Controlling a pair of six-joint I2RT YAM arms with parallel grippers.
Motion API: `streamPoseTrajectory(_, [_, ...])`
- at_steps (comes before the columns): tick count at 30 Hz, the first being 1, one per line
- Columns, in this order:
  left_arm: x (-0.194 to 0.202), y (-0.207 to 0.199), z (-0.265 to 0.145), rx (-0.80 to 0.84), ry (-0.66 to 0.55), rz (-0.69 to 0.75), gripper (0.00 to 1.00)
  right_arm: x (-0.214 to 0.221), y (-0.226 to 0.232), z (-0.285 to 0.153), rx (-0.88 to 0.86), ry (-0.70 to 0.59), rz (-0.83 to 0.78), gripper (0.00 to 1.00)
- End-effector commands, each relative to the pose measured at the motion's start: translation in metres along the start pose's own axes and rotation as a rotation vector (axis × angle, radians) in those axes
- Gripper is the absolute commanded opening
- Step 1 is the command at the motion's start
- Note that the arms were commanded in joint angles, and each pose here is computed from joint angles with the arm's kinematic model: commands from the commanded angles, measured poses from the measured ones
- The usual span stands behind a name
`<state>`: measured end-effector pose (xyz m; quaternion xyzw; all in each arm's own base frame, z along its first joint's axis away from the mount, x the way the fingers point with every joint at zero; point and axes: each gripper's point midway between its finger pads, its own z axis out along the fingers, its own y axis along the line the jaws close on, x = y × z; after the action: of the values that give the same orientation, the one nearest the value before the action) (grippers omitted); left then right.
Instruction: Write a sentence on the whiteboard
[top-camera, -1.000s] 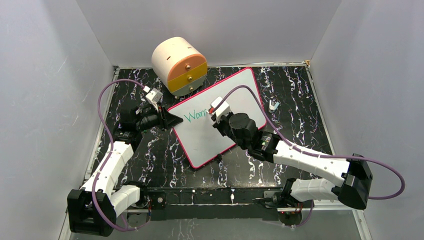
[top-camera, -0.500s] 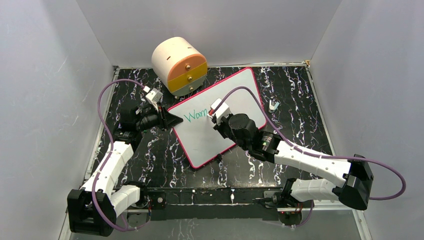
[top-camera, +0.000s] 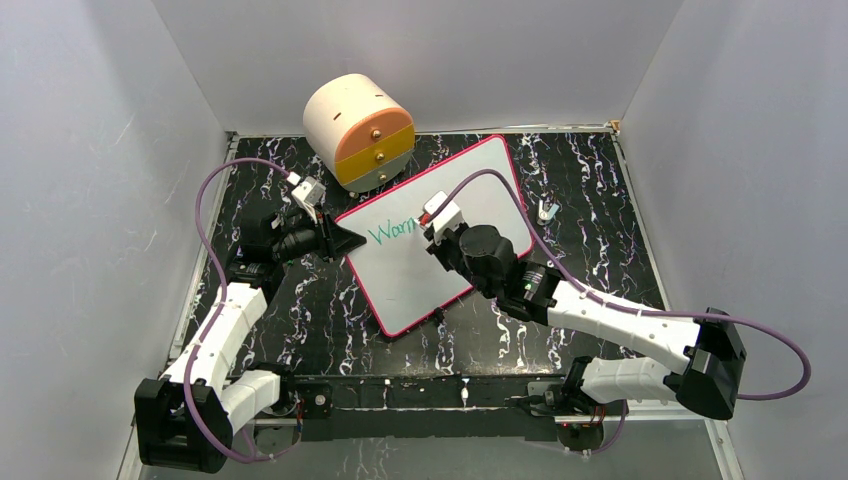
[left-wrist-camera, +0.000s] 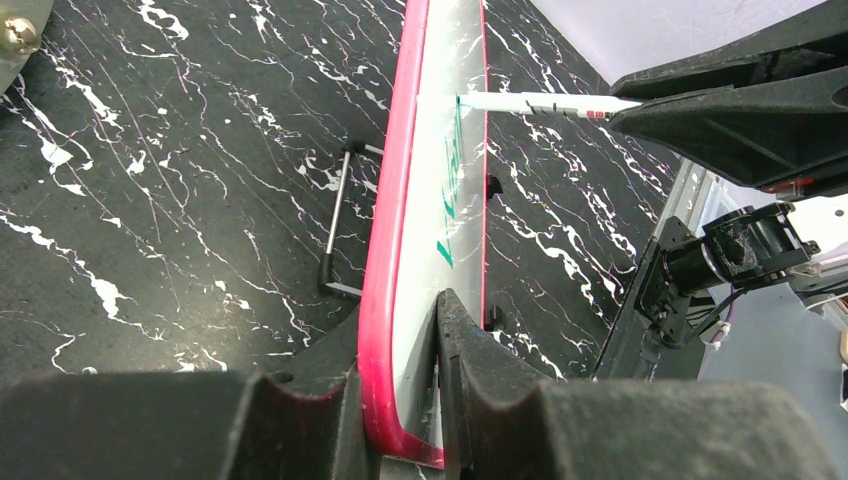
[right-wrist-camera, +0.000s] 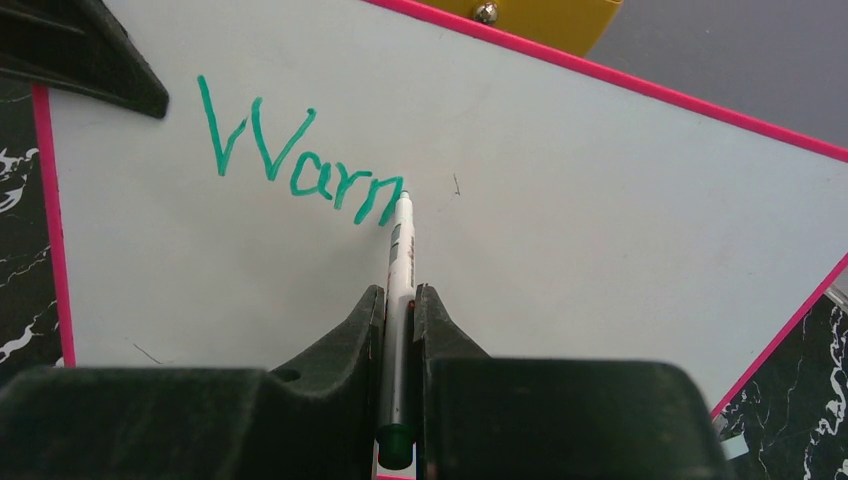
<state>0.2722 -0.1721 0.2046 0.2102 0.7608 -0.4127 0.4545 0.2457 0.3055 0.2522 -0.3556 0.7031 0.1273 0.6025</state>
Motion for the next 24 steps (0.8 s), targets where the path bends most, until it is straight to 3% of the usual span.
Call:
streamPoseTrajectory(1, [0.064, 0.032, -0.001, -0.121, 0.185, 0.028, 0.00, -0.017, -0.009, 0.005, 0.049, -0.074, 0.024, 0.00])
streamPoseTrajectory(24, [0.063, 0.033, -0.001, -0.125, 0.186, 0.033, 0.00, 0.000, -0.015, 0.003, 0.054, 0.006, 0.025, 0.00])
